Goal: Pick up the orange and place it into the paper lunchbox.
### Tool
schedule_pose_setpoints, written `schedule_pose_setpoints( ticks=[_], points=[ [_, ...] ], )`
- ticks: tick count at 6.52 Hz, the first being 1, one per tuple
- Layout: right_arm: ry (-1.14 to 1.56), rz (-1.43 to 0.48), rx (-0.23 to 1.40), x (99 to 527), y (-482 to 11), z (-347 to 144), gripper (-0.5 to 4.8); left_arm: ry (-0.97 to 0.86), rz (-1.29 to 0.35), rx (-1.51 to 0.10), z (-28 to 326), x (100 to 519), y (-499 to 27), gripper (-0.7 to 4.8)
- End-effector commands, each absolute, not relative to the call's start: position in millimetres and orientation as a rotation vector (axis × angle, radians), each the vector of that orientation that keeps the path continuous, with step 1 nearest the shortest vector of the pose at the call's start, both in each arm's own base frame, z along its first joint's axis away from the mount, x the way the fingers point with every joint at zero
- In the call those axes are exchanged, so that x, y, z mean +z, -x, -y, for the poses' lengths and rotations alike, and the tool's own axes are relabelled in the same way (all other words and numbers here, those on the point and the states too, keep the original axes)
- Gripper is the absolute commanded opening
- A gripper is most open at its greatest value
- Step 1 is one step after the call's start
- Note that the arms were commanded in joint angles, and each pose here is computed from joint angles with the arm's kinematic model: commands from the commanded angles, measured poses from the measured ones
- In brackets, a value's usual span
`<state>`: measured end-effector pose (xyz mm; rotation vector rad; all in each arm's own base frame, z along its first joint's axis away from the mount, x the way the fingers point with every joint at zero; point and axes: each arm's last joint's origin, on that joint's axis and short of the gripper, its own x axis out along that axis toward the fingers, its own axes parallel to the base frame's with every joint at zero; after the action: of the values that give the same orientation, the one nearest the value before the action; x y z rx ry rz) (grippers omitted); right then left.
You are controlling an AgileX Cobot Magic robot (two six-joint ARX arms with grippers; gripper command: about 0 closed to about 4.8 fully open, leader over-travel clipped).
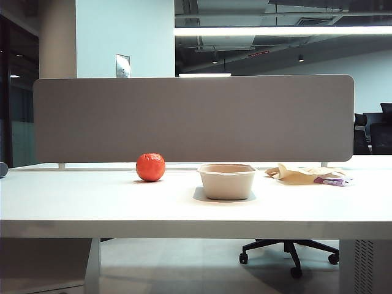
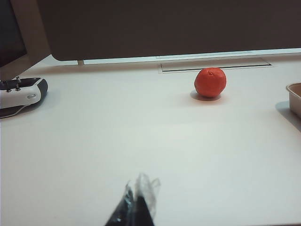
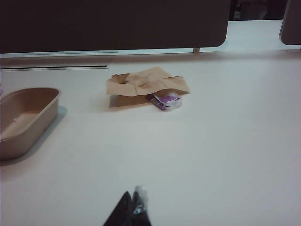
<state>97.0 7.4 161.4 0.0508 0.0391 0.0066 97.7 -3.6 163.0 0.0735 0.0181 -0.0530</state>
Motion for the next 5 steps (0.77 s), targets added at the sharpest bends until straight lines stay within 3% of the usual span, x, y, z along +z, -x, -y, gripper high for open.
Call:
schedule_pose_setpoints(
  ticks=[1, 4, 5],
  points=[
    [-0.051, -0.017, 0.004, 164, -97, -7, -0.01, -0.07, -0.001, -0.05, 3, 164, -98, -0.05],
    [-0.059, 0.06, 0.006, 191, -91, -7, -0.01, -0.003, 0.016, 0.009, 2, 168, -97, -0.05],
    [-0.073, 0.2, 0.009, 242, -76, -5, -0.01, 0.047, 0.151, 0.052, 0, 213, -86, -0.05]
  ],
)
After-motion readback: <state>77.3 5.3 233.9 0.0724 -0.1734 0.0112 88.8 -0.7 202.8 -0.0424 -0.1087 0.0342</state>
